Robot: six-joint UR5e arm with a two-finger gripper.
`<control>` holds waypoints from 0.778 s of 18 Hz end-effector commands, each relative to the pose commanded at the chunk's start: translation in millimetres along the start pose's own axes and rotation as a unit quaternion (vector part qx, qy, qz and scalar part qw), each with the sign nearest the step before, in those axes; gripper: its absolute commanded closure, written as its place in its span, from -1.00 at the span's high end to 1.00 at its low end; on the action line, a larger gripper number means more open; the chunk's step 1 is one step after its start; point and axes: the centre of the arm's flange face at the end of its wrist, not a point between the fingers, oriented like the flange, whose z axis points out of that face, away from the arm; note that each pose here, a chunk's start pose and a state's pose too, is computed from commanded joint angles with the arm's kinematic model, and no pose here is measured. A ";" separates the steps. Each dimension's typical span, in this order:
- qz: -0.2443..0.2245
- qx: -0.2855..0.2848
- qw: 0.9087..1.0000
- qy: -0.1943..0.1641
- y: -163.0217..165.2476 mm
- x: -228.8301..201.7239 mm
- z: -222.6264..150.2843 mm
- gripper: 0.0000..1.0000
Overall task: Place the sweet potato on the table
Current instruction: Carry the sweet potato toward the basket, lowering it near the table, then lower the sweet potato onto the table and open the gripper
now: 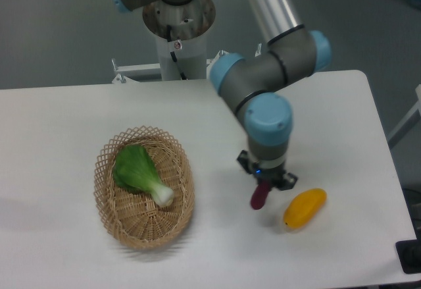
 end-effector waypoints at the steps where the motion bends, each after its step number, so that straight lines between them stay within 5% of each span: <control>1: -0.005 -0.001 1.000 0.002 -5.6 3.5 5.4 -1.00; 4: -0.018 0.005 1.000 -0.005 -17.6 9.5 14.7 -0.92; 10: -0.010 0.004 1.000 -0.002 -17.5 20.1 14.7 -0.20; 12: -0.008 0.005 1.000 -0.005 -17.8 19.4 12.7 0.06; 14: -0.010 0.005 1.000 -0.006 -17.7 19.2 12.5 0.70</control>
